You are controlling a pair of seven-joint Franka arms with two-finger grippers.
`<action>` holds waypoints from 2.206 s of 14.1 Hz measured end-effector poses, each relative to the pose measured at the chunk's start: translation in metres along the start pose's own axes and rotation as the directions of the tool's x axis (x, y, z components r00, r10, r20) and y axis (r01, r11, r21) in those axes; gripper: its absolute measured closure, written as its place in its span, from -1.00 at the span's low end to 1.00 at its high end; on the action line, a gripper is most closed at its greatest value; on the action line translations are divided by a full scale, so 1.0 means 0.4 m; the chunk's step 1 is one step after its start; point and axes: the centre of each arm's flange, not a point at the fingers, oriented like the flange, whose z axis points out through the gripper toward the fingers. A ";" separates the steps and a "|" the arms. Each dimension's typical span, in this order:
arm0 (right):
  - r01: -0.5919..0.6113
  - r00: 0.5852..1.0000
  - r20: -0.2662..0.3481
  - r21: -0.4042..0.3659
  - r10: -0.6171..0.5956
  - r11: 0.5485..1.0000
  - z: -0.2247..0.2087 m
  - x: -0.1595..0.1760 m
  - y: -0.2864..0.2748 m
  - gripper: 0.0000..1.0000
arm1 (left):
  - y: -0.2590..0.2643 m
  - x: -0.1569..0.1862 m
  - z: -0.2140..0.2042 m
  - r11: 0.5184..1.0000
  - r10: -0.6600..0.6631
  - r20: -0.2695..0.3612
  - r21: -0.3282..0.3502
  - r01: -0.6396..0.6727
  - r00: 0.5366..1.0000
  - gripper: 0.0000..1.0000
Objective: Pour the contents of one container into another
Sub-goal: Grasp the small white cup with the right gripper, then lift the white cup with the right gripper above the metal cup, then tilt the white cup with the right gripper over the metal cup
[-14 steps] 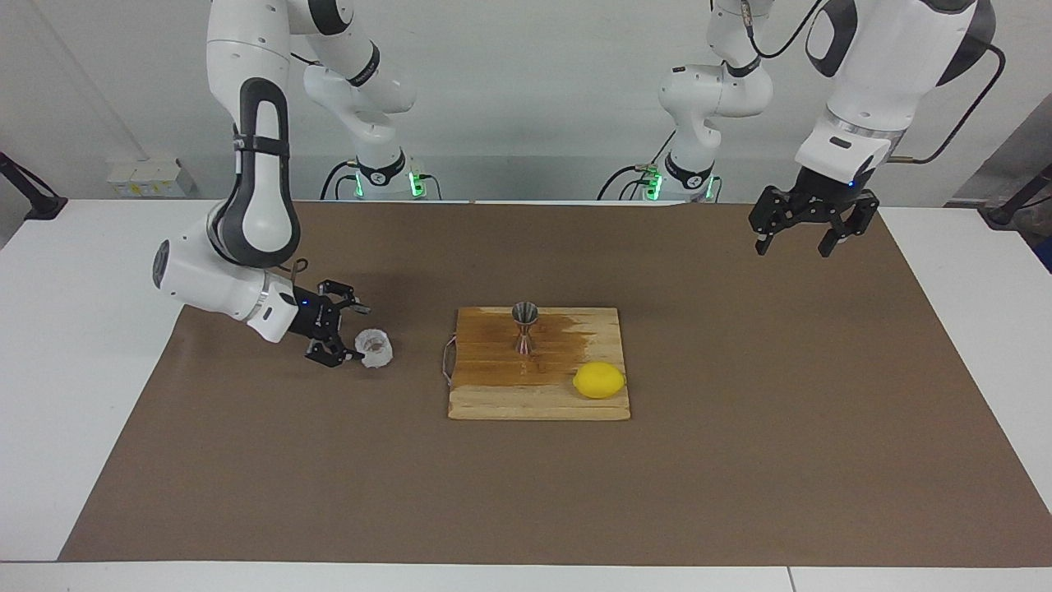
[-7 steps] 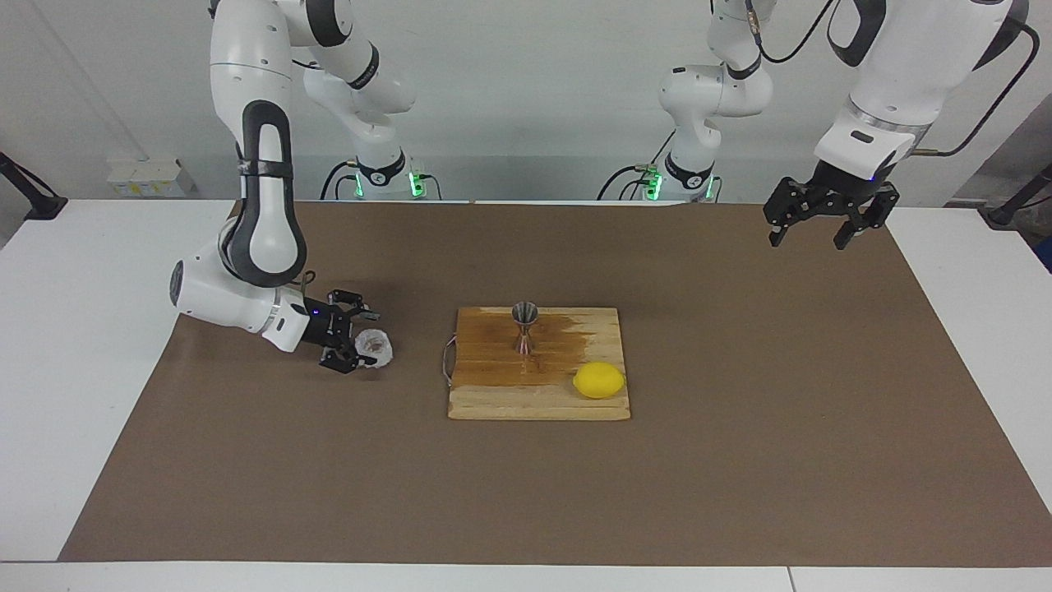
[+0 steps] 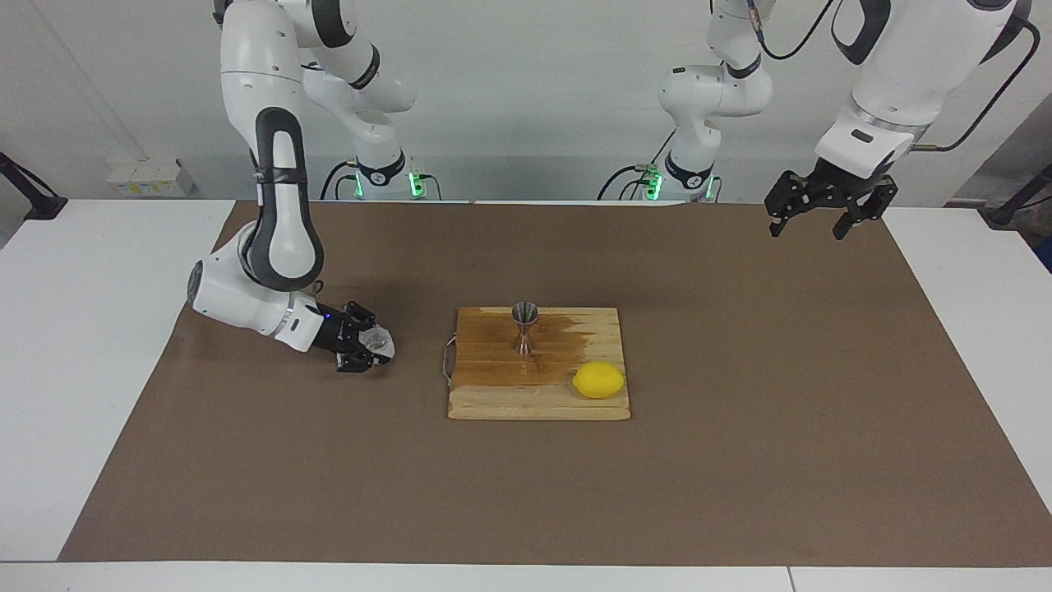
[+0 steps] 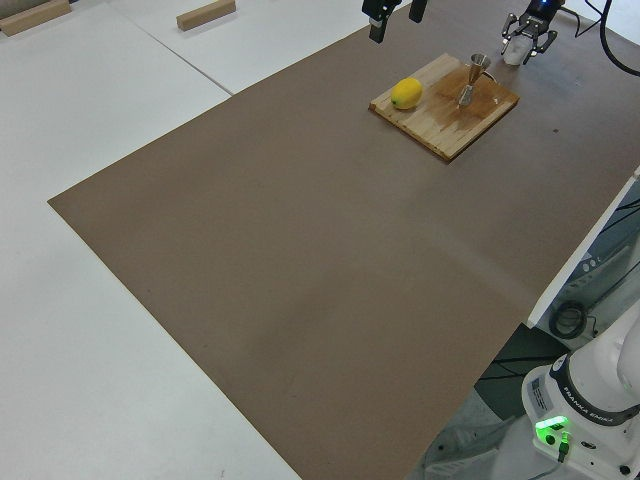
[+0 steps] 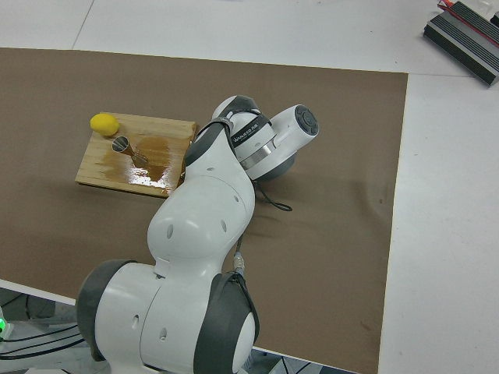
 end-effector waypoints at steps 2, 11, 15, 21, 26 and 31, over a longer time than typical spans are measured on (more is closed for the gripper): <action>-0.040 0.999 0.006 -0.012 0.040 0.999 -0.014 0.064 0.019 0.04 | 0.000 0.000 0.000 1.000 0.000 0.000 0.000 0.000 1.000 -1.00; -0.201 0.959 0.193 -0.051 0.207 0.978 0.047 0.620 0.065 0.04 | 0.000 -0.001 0.000 1.000 0.000 0.000 0.000 0.000 1.000 -1.00; -0.178 0.909 0.359 -0.119 0.210 0.977 0.111 0.817 0.039 0.04 | 0.000 -0.001 0.000 1.000 0.000 0.000 0.000 0.000 1.000 -1.00; -0.022 0.825 0.558 -0.131 0.092 0.991 0.174 0.879 0.005 0.04 | 0.000 -0.001 0.000 1.000 0.000 0.000 0.000 0.000 1.000 -1.00; 0.085 0.770 0.638 -0.105 0.002 0.991 0.206 0.914 -0.016 0.04 | 0.000 -0.001 0.000 1.000 0.000 0.000 0.000 0.000 1.000 -1.00; 0.180 0.705 0.705 -0.081 -0.071 0.980 0.222 0.941 -0.031 0.04 | 0.000 -0.001 0.000 1.000 0.000 0.000 0.000 0.000 1.000 -1.00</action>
